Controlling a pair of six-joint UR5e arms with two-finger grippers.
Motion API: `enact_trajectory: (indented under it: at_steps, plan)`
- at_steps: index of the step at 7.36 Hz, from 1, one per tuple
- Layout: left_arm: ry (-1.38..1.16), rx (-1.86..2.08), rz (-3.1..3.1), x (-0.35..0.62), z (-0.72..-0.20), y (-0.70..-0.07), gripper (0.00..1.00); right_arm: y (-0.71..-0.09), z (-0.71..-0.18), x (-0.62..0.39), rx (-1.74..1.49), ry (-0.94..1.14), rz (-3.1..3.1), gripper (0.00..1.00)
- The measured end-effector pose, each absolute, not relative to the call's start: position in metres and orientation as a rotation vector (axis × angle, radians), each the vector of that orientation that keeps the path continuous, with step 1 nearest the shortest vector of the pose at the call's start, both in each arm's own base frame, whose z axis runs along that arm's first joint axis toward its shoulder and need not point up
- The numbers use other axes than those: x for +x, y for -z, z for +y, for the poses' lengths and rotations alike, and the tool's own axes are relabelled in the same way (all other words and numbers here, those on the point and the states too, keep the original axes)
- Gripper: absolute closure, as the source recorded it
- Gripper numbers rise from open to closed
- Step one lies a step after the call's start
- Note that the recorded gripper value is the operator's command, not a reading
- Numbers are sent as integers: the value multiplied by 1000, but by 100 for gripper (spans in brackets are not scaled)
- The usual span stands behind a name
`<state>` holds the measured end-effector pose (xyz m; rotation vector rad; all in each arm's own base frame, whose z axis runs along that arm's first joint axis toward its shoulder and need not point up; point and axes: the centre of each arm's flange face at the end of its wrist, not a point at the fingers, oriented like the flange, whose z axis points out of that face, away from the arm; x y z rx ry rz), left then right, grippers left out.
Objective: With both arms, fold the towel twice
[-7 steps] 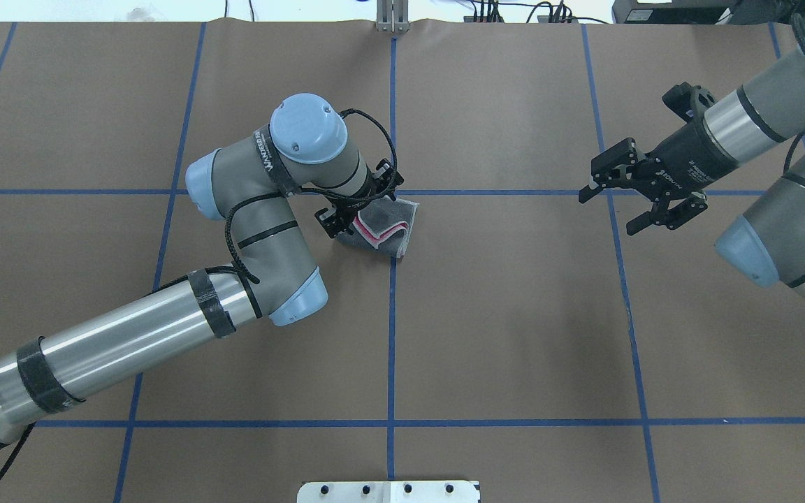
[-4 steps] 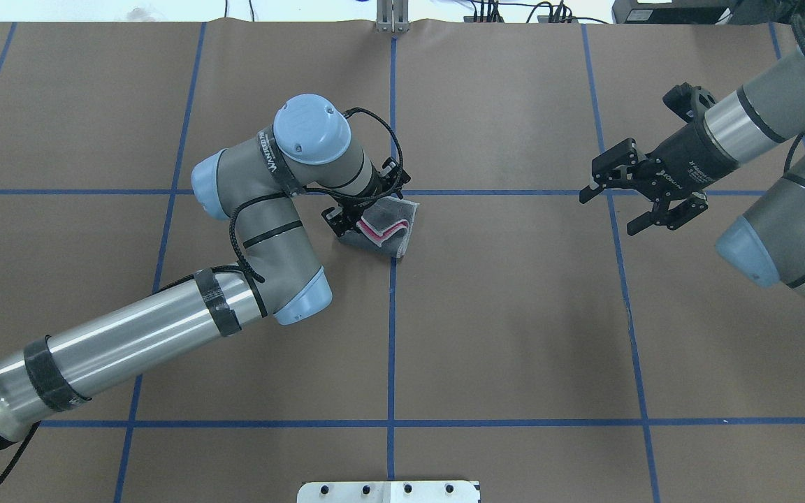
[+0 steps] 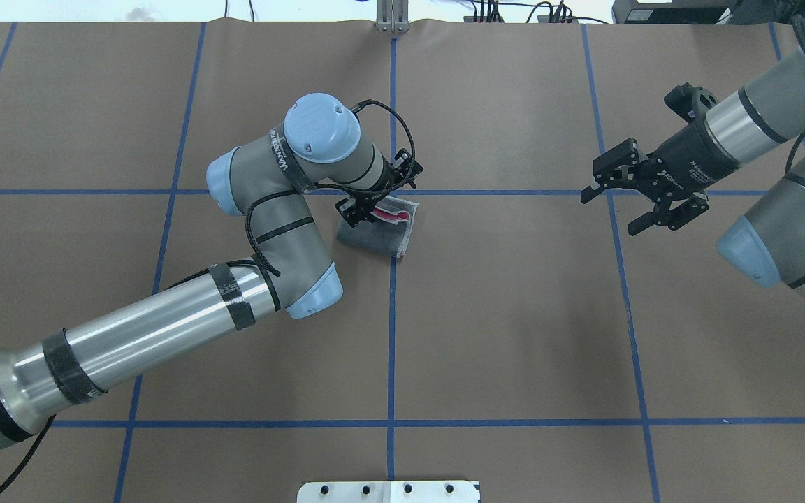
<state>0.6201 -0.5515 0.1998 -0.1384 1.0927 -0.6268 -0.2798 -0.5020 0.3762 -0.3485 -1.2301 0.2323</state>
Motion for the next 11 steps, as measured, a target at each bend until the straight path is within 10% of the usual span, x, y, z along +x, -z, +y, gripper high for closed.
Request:
enact_trajectory:
  at_steps: [11]
  plan:
    - [569, -82, 1058, 507, -641, -118, 0, -430, -561, -190, -231, -321, -1209, 0]
